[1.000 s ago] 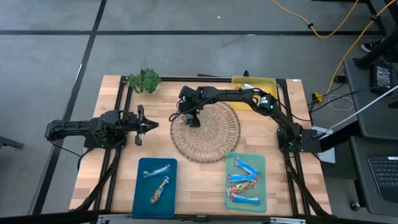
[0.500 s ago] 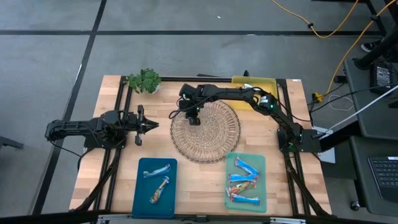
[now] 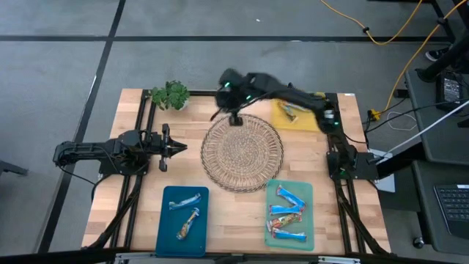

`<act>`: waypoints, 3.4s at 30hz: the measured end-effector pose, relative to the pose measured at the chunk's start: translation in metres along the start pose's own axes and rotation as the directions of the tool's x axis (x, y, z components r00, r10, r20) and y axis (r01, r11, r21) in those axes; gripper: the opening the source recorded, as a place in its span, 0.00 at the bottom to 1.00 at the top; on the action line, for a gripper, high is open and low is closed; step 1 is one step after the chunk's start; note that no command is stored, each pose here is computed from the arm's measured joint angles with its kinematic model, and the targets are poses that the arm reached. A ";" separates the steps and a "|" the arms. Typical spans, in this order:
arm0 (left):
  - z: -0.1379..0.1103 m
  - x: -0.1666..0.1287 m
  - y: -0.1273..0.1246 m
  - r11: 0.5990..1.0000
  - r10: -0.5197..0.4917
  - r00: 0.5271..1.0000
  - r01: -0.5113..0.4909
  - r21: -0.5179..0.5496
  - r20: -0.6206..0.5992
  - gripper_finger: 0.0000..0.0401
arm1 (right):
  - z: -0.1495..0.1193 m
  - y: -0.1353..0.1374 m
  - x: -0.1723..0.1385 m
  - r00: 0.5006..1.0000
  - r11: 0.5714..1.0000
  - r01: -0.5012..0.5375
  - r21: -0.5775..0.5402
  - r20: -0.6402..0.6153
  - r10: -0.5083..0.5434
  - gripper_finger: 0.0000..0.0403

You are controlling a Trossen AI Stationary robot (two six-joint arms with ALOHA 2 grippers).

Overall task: Pick and place Granola Bars by type
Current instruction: Put the yellow granola bar into the yellow bin, then return to Home Position

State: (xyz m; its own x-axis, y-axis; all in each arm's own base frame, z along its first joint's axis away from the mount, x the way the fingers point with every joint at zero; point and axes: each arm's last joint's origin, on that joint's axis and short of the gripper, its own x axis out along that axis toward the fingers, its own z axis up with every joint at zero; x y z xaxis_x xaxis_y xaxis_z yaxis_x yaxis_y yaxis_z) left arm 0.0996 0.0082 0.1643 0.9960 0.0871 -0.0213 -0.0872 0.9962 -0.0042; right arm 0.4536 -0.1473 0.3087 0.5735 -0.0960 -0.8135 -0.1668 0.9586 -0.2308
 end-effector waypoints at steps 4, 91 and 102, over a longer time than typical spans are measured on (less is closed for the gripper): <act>0.000 0.000 0.000 1.000 0.000 1.000 0.000 0.000 0.002 0.08 | -0.013 -0.018 -0.053 1.000 0.995 0.014 0.096 0.010 -0.015 0.02; 0.000 0.000 0.000 1.000 0.000 1.000 0.000 0.000 0.004 0.08 | -0.289 0.221 -0.161 0.186 0.929 -0.326 0.176 0.975 -0.119 0.27; 0.000 0.000 0.000 1.000 0.002 1.000 -0.002 0.000 0.004 0.08 | -0.311 0.230 -0.121 0.360 0.973 -0.157 0.170 0.927 -0.104 0.26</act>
State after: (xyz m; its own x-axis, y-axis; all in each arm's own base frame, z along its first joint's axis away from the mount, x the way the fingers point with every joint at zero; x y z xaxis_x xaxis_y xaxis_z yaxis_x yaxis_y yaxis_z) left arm 0.0997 0.0083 0.1647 0.9959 0.0888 -0.0171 -0.0889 0.9960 -0.0042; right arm 0.0965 0.0018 0.1876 0.9675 0.1147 0.2255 -0.1164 0.9932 -0.0057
